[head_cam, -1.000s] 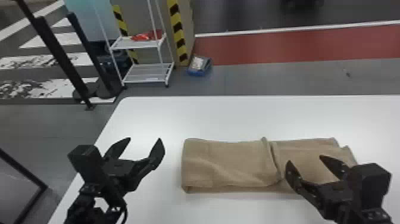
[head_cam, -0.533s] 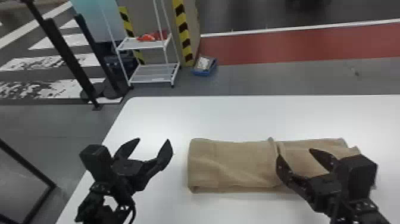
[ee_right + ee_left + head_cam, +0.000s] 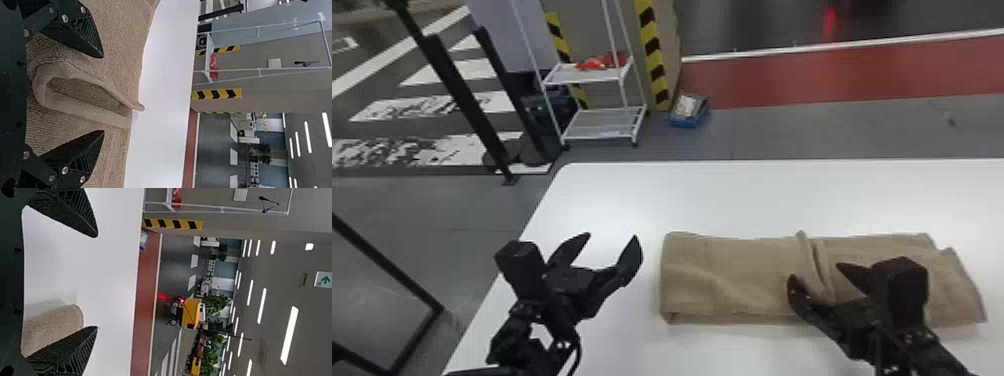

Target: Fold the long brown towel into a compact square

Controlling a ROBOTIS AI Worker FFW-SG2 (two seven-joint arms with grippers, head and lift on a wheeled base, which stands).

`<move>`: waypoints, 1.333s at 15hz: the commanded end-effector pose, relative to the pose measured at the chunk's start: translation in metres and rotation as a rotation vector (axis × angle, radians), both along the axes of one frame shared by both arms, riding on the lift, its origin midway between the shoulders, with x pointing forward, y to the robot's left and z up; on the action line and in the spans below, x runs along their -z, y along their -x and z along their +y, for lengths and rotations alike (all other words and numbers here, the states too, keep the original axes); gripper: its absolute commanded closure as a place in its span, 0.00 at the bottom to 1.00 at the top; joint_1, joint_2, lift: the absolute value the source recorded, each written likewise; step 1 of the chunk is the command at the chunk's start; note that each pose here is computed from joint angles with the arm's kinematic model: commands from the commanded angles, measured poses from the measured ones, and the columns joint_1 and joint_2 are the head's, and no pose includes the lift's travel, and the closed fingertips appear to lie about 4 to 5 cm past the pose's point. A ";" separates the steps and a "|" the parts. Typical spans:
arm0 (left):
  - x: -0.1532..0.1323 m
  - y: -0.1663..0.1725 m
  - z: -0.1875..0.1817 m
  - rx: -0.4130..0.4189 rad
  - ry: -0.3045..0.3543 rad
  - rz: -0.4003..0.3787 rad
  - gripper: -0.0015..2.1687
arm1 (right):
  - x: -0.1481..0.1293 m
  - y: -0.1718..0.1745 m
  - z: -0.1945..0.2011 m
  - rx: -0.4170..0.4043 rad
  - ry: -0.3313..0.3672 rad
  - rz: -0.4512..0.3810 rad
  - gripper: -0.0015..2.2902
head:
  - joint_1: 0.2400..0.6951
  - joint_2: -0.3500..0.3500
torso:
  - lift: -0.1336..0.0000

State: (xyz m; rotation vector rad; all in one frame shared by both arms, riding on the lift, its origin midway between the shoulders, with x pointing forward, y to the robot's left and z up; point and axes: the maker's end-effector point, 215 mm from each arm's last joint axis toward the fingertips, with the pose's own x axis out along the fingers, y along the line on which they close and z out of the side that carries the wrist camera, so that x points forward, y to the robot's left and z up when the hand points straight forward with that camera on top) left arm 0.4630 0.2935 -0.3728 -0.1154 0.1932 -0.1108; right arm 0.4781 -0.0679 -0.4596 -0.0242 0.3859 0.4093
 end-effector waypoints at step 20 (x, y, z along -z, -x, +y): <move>0.007 0.001 0.001 0.009 0.007 -0.003 0.04 | 0.003 0.001 -0.005 0.025 -0.011 -0.002 0.60 | 1.00 0.87 | 0.12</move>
